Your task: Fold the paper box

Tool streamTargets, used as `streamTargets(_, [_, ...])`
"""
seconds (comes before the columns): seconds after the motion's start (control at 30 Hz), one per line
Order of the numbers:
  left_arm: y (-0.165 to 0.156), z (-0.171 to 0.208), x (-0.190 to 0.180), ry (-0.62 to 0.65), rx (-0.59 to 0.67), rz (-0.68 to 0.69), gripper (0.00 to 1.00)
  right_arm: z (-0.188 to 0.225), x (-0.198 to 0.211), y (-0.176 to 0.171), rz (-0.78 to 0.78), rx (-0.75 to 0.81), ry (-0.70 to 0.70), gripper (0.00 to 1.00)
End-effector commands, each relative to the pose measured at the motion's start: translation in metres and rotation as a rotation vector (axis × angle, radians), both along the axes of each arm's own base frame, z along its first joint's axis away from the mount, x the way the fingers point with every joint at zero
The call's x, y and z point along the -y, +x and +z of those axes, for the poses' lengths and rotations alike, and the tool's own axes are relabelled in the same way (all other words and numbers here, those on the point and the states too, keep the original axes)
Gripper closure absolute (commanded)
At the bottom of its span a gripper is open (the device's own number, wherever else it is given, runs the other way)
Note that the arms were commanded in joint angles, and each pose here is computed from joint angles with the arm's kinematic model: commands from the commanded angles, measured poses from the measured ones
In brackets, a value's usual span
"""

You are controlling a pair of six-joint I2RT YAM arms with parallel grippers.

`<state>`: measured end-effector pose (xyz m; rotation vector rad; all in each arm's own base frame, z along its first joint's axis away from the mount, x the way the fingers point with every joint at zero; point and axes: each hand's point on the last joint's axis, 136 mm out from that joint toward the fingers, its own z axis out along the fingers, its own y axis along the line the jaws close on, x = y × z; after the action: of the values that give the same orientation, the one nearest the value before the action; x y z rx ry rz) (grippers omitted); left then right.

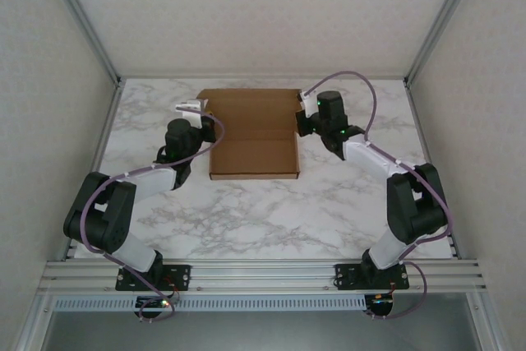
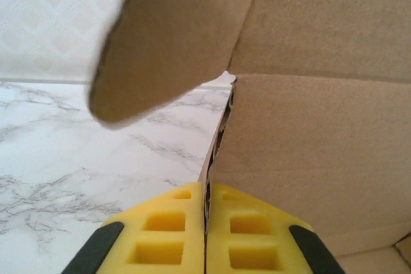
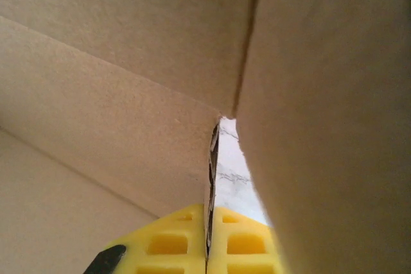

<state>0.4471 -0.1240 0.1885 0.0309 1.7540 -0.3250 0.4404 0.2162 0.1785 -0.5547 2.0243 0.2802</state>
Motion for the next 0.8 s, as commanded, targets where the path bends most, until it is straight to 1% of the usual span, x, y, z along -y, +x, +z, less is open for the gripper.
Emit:
streamTargets(0.0, [-0.01, 0.026, 0.02, -0.077, 0.088, -0.059, 1.0, 0.009, -0.021, -0.004, -0.039, 0.078, 0.049, 1.0])
streamTargets(0.1, [-0.012, 0.022, 0.017, -0.091, 0.078, -0.038, 1.0, 0.009, -0.025, -0.006, -0.093, 0.098, 0.061, 1.0])
streamTargets(0.2, [-0.015, 0.022, 0.014, -0.126, 0.08, -0.009, 1.0, 0.013, -0.016, -0.002, -0.222, 0.086, 0.105, 1.0])
streamTargets(0.27, [-0.018, 0.022, 0.012, -0.149, 0.091, 0.013, 0.99, 0.018, -0.014, -0.003, -0.27, 0.111, 0.138, 1.0])
streamTargets(0.43, [-0.025, 0.019, 0.008, -0.163, 0.13, 0.064, 0.96, 0.026, -0.016, -0.007, -0.31, 0.186, 0.212, 1.0])
streamTargets(0.53, [-0.028, 0.016, 0.008, -0.167, 0.146, 0.083, 0.95, 0.026, -0.02, -0.011, -0.299, 0.218, 0.232, 1.0])
streamTargets(0.67, [-0.035, 0.016, 0.011, -0.156, 0.181, 0.107, 0.93, 0.013, -0.021, -0.017, -0.291, 0.228, 0.24, 1.0])
streamTargets(0.77, [-0.039, 0.01, 0.013, -0.159, 0.177, 0.121, 0.92, 0.001, -0.019, -0.021, -0.298, 0.21, 0.236, 1.0])
